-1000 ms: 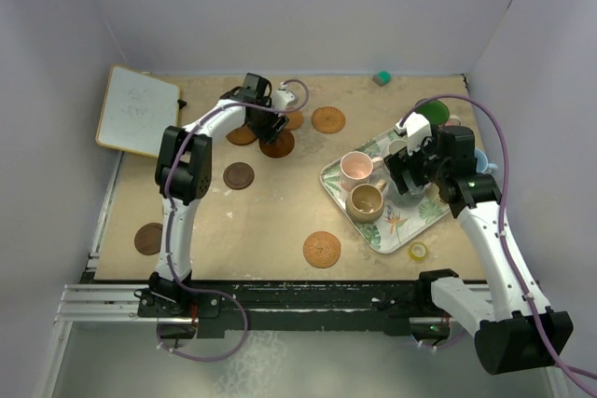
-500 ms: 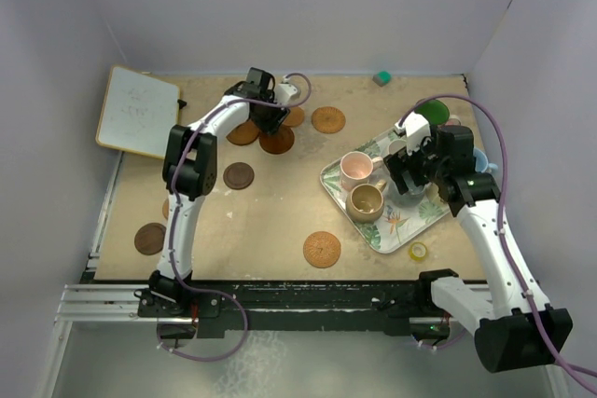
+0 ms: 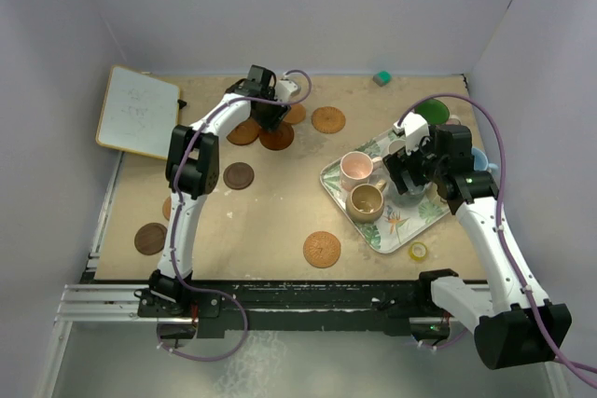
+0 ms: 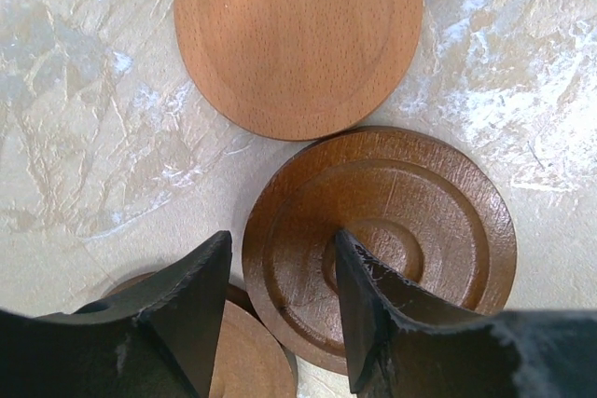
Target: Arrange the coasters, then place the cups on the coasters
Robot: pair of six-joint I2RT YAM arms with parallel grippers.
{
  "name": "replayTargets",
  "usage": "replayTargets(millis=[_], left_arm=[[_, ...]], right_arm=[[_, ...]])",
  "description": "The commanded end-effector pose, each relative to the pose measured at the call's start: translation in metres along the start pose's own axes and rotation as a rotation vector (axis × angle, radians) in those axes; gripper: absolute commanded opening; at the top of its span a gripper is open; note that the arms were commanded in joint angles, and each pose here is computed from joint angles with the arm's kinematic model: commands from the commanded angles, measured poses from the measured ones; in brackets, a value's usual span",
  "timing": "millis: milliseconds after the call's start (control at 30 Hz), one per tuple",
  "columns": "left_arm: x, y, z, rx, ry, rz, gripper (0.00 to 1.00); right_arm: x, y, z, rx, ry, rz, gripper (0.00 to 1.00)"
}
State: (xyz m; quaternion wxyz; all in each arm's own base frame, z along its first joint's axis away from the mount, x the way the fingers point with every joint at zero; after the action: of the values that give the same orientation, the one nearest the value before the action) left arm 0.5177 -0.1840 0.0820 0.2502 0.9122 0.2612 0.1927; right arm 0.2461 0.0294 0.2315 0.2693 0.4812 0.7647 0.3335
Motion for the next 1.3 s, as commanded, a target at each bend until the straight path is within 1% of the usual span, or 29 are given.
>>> replayTargets(millis=[0, 100, 233, 333, 700, 933, 1067, 1267], left_arm=[[0.005, 0.023, -0.019, -0.081, -0.006, -0.014, 0.48], [0.005, 0.038, -0.034, -0.148, 0.001, -0.026, 0.53], [0.005, 0.053, -0.040, -0.204, -0.012, -0.047, 0.56], [0.004, 0.063, -0.037, -0.224, -0.020, -0.047, 0.57], [-0.005, 0.092, -0.003, -0.292, -0.032, -0.047, 0.58], [-0.008, 0.101, 0.019, -0.328, -0.028, -0.064, 0.56], [-0.011, 0.097, 0.031, -0.319, -0.041, -0.075, 0.54], [-0.027, 0.087, 0.041, -0.284, -0.085, -0.070, 0.47]], right_arm=[[-0.003, 0.013, -0.006, -0.039, -0.017, -0.025, 1.00], [-0.003, 0.013, -0.007, -0.042, -0.017, -0.025, 1.00], [-0.002, 0.014, -0.007, -0.042, -0.012, -0.026, 1.00], [-0.002, 0.013, -0.007, -0.041, -0.011, -0.025, 1.00], [-0.003, 0.012, -0.005, -0.034, -0.014, -0.025, 1.00], [-0.003, 0.012, -0.005, -0.031, -0.017, -0.024, 1.00], [-0.003, 0.012, -0.006, -0.033, -0.016, -0.022, 1.00], [-0.003, 0.012, -0.005, -0.030, -0.015, -0.023, 1.00]])
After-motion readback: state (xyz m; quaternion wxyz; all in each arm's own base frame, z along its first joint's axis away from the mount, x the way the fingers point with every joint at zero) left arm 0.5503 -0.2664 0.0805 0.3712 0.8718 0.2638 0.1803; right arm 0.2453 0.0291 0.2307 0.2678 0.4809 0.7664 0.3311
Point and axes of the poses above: each gripper's point midway between its finger pads, its own z axis out along the fingers, its own x axis along the line the jaws close on, y = z × x, the point moved 6 cm from there along -z, back along the fingers, and after that the axes turned 11 degrees about z, right-handed, at the moved point
